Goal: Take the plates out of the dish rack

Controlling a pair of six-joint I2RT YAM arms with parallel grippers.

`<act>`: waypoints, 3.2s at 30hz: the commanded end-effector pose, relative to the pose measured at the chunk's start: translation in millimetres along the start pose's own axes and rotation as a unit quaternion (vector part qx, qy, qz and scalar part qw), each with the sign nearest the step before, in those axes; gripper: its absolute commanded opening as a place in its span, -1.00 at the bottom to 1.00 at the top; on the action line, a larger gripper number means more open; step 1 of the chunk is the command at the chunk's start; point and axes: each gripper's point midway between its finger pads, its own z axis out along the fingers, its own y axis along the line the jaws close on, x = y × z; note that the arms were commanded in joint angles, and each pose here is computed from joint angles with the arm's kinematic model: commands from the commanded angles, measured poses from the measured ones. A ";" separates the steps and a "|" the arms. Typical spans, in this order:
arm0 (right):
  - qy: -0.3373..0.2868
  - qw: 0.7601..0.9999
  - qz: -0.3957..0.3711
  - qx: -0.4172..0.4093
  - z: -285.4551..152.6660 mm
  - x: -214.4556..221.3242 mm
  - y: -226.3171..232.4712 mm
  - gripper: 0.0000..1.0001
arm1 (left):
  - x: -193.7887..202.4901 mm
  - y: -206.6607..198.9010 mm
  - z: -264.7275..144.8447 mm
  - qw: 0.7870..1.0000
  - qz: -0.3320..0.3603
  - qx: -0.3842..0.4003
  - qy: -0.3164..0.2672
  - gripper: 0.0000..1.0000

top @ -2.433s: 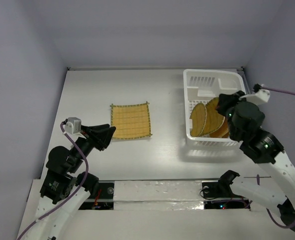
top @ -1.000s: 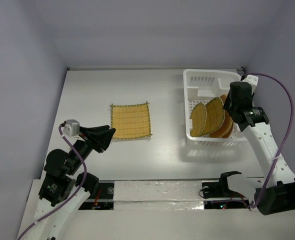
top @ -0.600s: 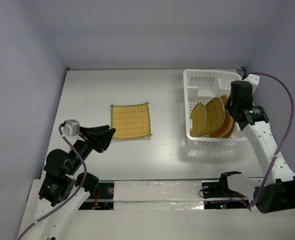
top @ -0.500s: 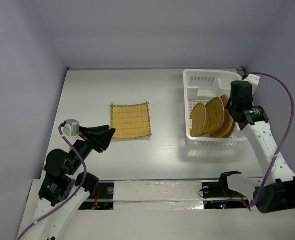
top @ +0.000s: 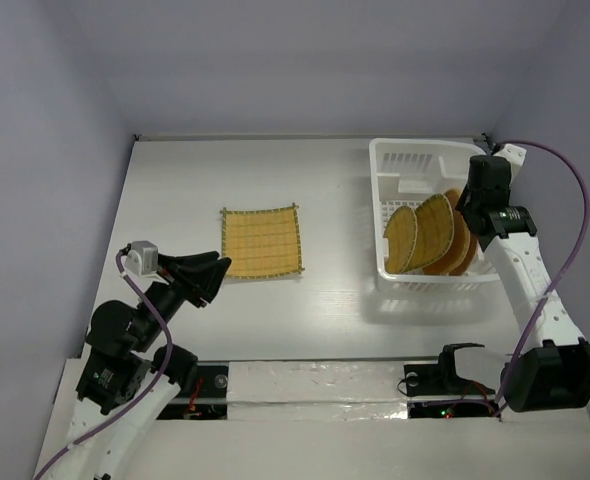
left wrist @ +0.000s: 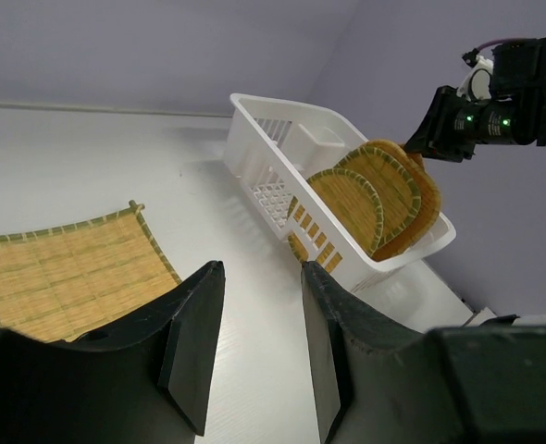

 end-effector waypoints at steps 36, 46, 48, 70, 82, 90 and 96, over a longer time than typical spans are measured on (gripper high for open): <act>-0.118 0.990 -0.065 -0.038 -44.2 -71.5 -19.5 -1.00 | -16.4 -14.2 -7.4 0.999 0.005 0.030 -0.035 -0.28; -0.193 0.980 -0.026 -0.026 -102.5 -122.3 -46.6 -1.00 | -17.0 -15.2 -8.0 0.999 0.005 0.032 -0.037 -0.28; -0.205 0.978 -0.018 -0.014 -111.2 -129.4 -54.2 -1.00 | -16.6 -15.0 -8.0 0.999 0.004 0.032 -0.036 -0.28; -0.297 0.941 0.125 -0.105 -217.0 -193.7 -68.5 -1.00 | -13.5 -13.1 -4.5 0.999 0.002 0.028 -0.028 -0.27; -0.168 0.830 0.236 -0.476 -224.8 -134.4 104.1 -1.00 | -13.8 -4.7 -1.9 1.000 -0.002 0.005 -0.030 -0.28; -0.064 0.781 0.254 -0.567 -217.5 -76.2 232.9 -1.00 | -15.1 8.5 1.1 0.999 -0.002 -0.028 -0.033 -0.28; 0.014 0.766 0.259 -0.589 -205.0 -15.6 315.0 -1.00 | -15.9 17.6 3.5 0.998 0.000 -0.050 -0.035 -0.28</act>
